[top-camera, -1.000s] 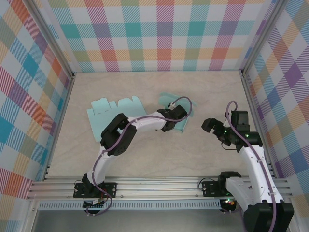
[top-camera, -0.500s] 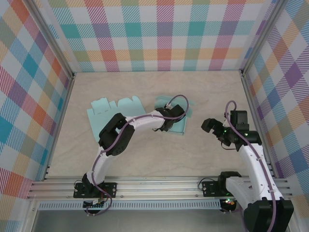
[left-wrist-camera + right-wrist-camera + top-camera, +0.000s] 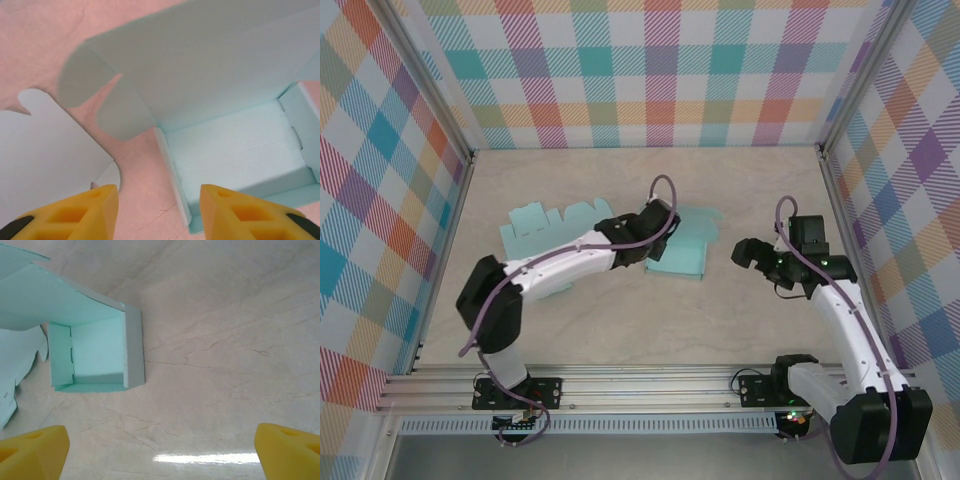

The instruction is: Fold the paper box

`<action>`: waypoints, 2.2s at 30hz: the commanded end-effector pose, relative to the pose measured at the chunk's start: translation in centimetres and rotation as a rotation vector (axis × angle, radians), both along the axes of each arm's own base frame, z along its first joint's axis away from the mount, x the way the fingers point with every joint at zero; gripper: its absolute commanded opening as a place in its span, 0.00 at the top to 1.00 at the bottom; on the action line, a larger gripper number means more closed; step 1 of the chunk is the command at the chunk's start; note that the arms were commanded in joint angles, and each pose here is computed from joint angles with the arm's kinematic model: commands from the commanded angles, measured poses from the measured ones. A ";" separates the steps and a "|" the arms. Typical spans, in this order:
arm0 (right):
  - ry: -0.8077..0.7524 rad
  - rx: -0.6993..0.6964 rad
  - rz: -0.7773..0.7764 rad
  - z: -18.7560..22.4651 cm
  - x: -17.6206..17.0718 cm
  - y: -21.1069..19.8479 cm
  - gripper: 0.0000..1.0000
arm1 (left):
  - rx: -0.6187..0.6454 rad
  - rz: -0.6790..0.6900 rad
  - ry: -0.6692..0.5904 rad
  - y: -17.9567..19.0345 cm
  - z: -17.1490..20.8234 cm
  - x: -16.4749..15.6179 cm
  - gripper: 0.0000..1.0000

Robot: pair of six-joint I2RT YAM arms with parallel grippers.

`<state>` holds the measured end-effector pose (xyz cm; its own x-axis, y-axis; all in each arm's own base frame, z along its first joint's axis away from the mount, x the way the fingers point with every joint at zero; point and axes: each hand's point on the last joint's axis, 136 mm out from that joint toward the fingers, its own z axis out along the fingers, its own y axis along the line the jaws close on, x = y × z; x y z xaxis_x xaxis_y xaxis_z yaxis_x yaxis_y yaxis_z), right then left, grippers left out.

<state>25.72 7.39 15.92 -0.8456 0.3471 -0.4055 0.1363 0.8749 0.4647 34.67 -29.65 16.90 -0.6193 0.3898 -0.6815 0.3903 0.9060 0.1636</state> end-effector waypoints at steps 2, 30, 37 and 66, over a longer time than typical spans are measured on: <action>-0.103 -0.066 0.092 1.9 2.3 1.2 0.07 | -0.133 -0.039 -0.109 2.5 2.5 2.4 0.47; -0.147 -0.130 0.342 -0.1 11.6 8.4 0.33 | -0.383 -0.308 -0.048 1.1 -1.9 7.0 0.50; -0.122 -0.144 0.336 -1.1 11.7 9.0 0.38 | -0.367 -0.307 -0.020 0.6 -2.2 7.2 0.61; -0.144 -0.197 0.284 -1.5 13.2 10.6 0.83 | -0.449 -0.107 -0.004 -3.1 -1.3 8.7 0.98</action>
<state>37.33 16.88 12.97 -0.8575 -0.0187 -0.5141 -0.1761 0.9497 0.2591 42.16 -30.87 13.39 -0.5929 0.2407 -0.7685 0.5298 0.8352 -0.1471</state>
